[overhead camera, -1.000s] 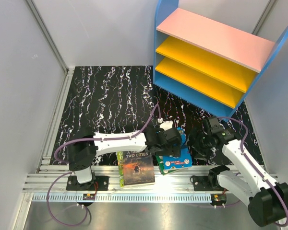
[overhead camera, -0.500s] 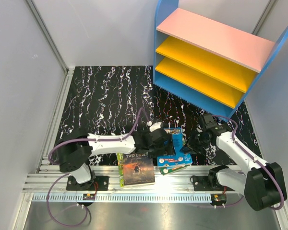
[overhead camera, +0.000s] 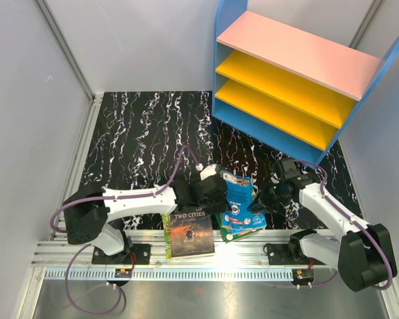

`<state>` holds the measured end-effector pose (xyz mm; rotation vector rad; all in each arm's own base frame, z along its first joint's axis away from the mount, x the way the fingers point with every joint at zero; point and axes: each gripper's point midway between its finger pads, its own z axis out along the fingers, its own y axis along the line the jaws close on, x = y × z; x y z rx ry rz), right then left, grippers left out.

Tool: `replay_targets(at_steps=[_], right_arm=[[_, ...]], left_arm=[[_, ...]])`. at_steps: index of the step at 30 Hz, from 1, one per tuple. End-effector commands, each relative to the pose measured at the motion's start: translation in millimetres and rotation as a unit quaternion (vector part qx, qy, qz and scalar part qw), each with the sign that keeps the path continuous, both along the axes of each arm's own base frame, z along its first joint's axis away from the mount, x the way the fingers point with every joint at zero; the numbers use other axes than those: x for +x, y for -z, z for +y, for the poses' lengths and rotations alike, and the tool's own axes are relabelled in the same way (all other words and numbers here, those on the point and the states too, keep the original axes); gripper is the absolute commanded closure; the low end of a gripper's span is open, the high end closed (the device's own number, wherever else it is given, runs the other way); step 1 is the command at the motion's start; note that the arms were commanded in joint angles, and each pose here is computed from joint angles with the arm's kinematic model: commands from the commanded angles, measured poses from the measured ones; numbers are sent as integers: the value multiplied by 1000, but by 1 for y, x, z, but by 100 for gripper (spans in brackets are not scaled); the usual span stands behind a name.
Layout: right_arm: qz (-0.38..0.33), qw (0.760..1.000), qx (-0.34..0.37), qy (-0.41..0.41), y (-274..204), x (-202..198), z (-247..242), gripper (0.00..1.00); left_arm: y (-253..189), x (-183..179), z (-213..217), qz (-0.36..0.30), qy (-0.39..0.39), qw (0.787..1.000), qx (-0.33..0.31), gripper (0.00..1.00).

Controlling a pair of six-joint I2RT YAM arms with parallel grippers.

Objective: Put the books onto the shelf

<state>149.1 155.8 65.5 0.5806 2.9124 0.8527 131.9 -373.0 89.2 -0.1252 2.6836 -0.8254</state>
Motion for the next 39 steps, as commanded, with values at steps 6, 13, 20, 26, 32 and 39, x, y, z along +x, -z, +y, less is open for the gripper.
replay_targets(at_steps=[6,13,20,26,32,39], right_arm=[[-14,1000,0,6,-20,2,2,45],[-124,991,-38,37,-127,14,-20,5],[-216,973,-50,67,-221,0,-42,2],[-277,953,-60,103,-278,-28,-67,2],[-375,915,-58,136,-341,-64,-96,0],[-468,864,-53,177,-367,-103,-126,0]], left_arm=[[-80,13,-16,-88,33,995,-37,100],[-162,34,-11,-189,66,980,-20,100],[-241,67,-25,-285,91,954,4,100],[-361,105,-37,-435,49,899,-33,100],[-473,131,-44,-588,-41,799,-123,100],[-544,148,-71,-700,-111,682,-178,100]])
